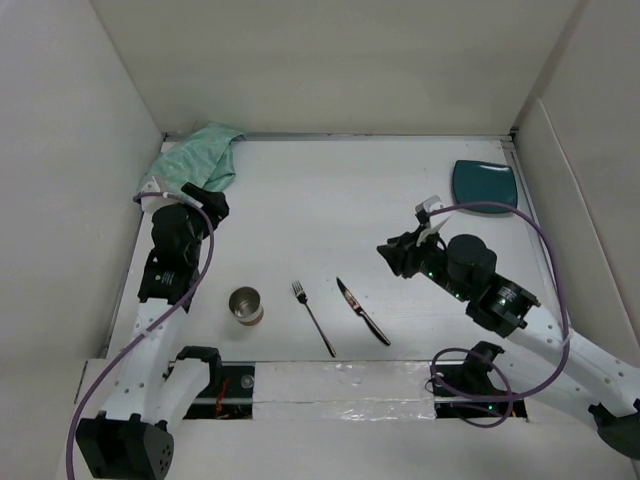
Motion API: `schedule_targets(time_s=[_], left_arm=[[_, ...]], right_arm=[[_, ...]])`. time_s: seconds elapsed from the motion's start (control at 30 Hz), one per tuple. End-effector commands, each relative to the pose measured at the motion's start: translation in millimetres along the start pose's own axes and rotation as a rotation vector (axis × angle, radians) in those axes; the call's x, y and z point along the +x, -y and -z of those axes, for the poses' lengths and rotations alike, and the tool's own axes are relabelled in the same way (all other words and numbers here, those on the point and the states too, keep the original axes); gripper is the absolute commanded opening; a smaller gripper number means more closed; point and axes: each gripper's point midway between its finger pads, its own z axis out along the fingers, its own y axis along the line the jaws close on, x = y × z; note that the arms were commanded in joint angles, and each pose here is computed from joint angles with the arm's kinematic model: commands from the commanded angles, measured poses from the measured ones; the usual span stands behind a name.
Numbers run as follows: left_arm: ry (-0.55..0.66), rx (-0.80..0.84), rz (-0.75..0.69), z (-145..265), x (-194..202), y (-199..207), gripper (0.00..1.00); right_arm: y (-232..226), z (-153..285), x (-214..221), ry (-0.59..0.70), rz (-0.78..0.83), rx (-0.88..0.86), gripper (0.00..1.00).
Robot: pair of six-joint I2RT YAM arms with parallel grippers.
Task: Set the dinner table for one person
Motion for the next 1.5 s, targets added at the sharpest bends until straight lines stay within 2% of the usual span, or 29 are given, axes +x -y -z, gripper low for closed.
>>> schedule_targets(time_s=[0.0, 0.03, 0.07, 0.1, 0.13, 0.17, 0.23, 0.27, 0.4, 0.43, 0.47, 0.5, 0.53, 0.57, 0.63, 0.73, 0.87, 0.9, 1.0, 1.1, 1.13, 1.17, 1.3, 1.47], left_arm=[[0.067, -0.084, 0.037, -6, -16, -8, 0.65], [0.071, -0.103, 0.041, -9, -18, -10, 0.64], [0.09, -0.111, 0.047, -11, -25, -7, 0.62], [0.091, -0.162, 0.05, -19, -23, -16, 0.58], [0.089, -0.203, 0.054, -28, -27, -23, 0.5], [0.11, -0.212, 0.062, -28, -37, -25, 0.41], [0.077, -0.235, 0.079, -42, -36, -34, 0.1], [0.086, -0.236, 0.093, -47, -43, -37, 0.0], [0.107, -0.304, 0.11, -73, -61, -73, 0.0], [0.099, -0.329, 0.103, -78, -63, -81, 0.06], [0.106, -0.339, 0.104, -83, -72, -83, 0.31], [0.046, -0.347, 0.11, -96, -61, -94, 0.47], [0.041, -0.367, 0.127, -100, -68, -110, 0.57], [0.027, -0.354, 0.129, -108, -75, -112, 0.62], [-0.065, -0.389, 0.152, -124, -56, -134, 0.62], [-0.057, -0.458, 0.134, -140, -54, -155, 0.62], [-0.038, -0.434, 0.154, -167, -53, -166, 0.65], [-0.077, -0.411, 0.165, -176, -41, -168, 0.65], [-0.104, -0.375, 0.166, -197, -32, -171, 0.66], [-0.131, -0.395, 0.147, -211, -23, -180, 0.66], [-0.136, -0.41, 0.125, -218, -20, -182, 0.65], [-0.139, -0.421, 0.124, -219, -18, -186, 0.65], [-0.163, -0.47, 0.051, -231, -3, -191, 0.6], [-0.182, -0.501, 0.062, -229, 13, -206, 0.48]], right_arm=[[-7, 3, -16, 0.083, 0.001, -0.037, 0.39], [-5, 4, -15, 0.08, 0.013, -0.028, 0.45], [-4, 4, -12, 0.066, 0.021, -0.021, 0.45], [-3, 5, -11, 0.062, 0.024, -0.019, 0.4], [-3, 7, -10, 0.06, 0.028, -0.02, 0.09], [-3, 7, -9, 0.055, 0.025, -0.022, 0.0], [-6, 11, -10, 0.056, 0.028, -0.039, 0.0], [-6, 12, -10, 0.061, 0.028, -0.044, 0.0], [-8, 14, -8, 0.069, 0.016, -0.047, 0.0], [-7, 14, -7, 0.064, 0.019, -0.046, 0.0], [-6, 14, -6, 0.056, 0.023, -0.04, 0.0], [-6, 14, -5, 0.053, 0.024, -0.037, 0.0], [-6, 13, -2, 0.048, 0.024, -0.04, 0.0], [-7, 11, -3, 0.056, 0.026, -0.049, 0.0], [-8, 8, 1, 0.051, 0.024, -0.056, 0.0], [-10, 5, 3, 0.035, 0.03, -0.055, 0.0], [-9, -1, 5, 0.033, 0.037, -0.05, 0.02], [-10, -3, 7, 0.026, 0.034, -0.05, 0.02], [-16, -9, 11, 0.012, 0.042, -0.082, 0.09], [-18, -14, 12, 0.001, 0.046, -0.091, 0.21], [-19, -17, 12, -0.001, 0.054, -0.095, 0.3], [-19, -17, 12, -0.001, 0.054, -0.095, 0.3], [-18, -20, 11, -0.001, 0.054, -0.089, 0.31], [-19, -28, 15, -0.022, 0.058, -0.088, 0.31]])
